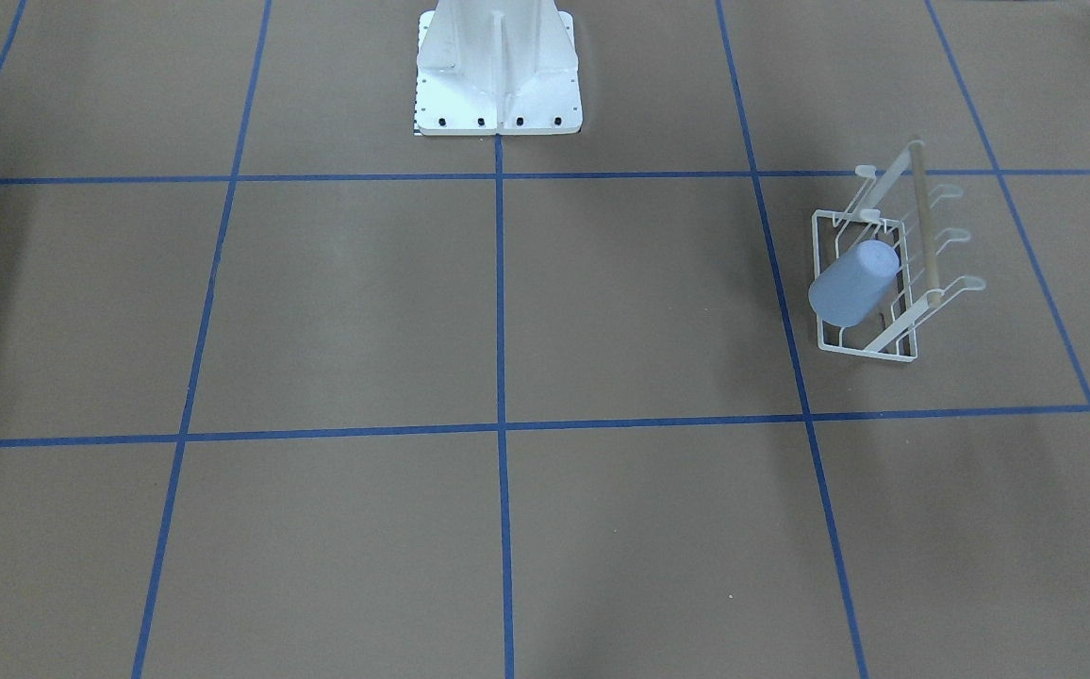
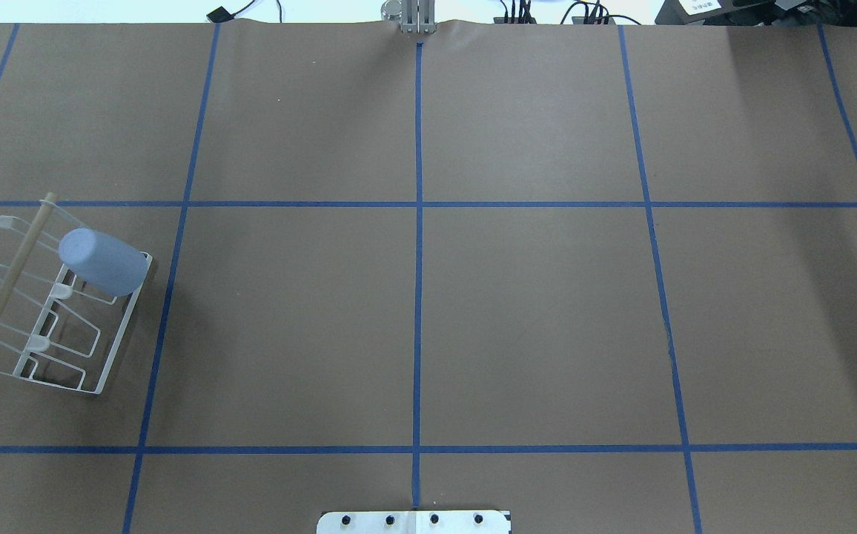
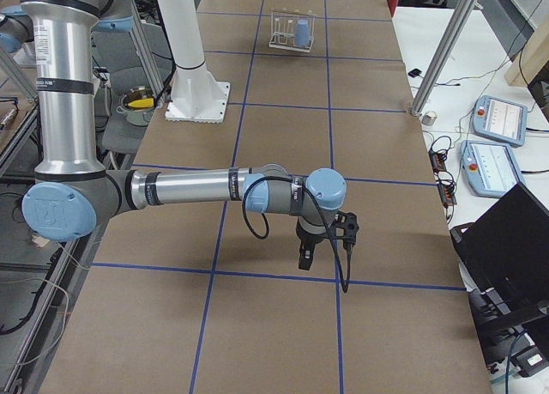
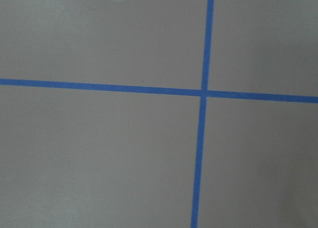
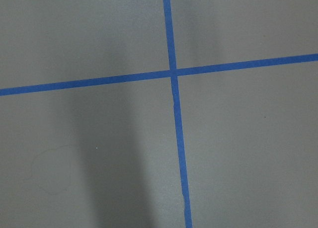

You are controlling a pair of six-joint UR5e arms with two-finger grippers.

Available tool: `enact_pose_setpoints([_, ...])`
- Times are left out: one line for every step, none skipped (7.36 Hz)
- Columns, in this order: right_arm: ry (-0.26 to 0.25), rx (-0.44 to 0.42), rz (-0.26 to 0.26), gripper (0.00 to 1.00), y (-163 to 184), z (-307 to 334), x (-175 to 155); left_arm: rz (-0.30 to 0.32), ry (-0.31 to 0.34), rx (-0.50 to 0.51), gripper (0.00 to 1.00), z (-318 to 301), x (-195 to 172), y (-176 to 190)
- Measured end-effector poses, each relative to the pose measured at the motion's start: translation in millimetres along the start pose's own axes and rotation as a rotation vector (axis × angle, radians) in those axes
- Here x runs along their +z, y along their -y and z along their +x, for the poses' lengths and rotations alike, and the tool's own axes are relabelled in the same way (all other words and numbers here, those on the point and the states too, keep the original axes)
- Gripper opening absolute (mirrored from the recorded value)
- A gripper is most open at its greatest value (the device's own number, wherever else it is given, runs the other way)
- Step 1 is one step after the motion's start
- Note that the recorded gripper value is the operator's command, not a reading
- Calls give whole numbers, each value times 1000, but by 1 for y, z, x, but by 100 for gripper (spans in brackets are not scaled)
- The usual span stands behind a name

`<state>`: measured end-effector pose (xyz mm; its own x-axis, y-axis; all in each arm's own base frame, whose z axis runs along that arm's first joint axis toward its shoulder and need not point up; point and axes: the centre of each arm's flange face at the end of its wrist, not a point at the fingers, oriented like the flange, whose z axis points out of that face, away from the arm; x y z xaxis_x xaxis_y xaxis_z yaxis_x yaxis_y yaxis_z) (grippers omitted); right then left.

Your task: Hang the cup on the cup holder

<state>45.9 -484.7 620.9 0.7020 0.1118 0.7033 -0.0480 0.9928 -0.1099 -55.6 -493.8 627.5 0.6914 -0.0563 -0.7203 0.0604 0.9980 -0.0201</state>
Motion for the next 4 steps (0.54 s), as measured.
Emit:
enact_pose_setpoints([-4,0,1,100,0,0,0,-1,-2,0,99,0,0,0])
enact_pose_setpoints([-6,1,1,100,0,1,0,-2,-3,0,99,0,1,0])
enact_pose_setpoints([-7,1,1,100,-1,2,0,-2,-3,0,99,0,1,0])
enact_pose_setpoints([-8,1,2,100,-1,2,0,-3,-3,0,99,0,1,1])
